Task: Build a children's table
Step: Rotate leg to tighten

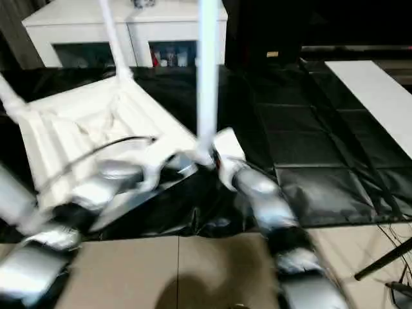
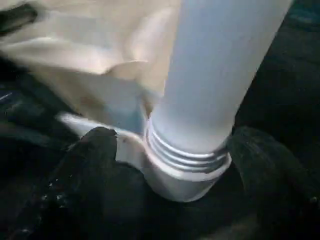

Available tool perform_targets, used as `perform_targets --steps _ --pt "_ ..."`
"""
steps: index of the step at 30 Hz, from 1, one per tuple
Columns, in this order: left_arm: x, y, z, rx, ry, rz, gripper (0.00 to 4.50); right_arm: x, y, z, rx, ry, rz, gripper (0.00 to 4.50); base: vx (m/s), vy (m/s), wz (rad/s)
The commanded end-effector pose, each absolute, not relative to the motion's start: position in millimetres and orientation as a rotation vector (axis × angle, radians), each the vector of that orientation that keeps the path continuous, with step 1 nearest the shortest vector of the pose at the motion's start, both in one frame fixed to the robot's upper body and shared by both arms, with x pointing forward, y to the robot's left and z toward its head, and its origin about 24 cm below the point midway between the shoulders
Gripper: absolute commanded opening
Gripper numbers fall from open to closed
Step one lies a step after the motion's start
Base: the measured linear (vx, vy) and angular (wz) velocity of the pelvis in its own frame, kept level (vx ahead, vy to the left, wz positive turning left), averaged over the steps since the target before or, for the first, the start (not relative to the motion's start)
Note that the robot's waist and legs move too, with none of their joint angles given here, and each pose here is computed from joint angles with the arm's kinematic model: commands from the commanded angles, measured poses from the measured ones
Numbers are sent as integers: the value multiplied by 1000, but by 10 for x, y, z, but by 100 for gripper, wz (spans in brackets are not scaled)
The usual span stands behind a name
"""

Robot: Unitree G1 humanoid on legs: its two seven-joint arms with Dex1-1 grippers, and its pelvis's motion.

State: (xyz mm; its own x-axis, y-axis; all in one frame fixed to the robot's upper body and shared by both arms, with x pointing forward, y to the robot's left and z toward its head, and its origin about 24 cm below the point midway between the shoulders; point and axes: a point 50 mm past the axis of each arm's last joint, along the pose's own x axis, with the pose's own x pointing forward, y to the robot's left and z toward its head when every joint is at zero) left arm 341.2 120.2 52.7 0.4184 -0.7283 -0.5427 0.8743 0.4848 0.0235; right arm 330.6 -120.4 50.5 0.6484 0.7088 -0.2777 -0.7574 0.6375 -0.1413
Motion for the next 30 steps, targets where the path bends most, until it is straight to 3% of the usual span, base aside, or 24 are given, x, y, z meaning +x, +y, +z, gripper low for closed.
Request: perform_targets --steps 1,7,20,26,30 --pt "3335 1108 630 339 447 -1186 0 3220 -1125 552 -250 192 999 385 0 0 0" --pt "3141 1212 717 311 455 -1386 0 3128 -1255 601 -274 227 1177 385 0 0 0" --pt "3091 1268 774 318 461 -1416 0 3058 -1287 516 -404 311 1319 385 0 0 0" --pt "3096 1279 784 318 466 -1413 0 3087 -1307 562 -383 304 1320 319 0 0 0" --pt "3097 1282 787 317 467 -1414 0 3092 -1328 570 -377 305 1324 299 0 0 0"
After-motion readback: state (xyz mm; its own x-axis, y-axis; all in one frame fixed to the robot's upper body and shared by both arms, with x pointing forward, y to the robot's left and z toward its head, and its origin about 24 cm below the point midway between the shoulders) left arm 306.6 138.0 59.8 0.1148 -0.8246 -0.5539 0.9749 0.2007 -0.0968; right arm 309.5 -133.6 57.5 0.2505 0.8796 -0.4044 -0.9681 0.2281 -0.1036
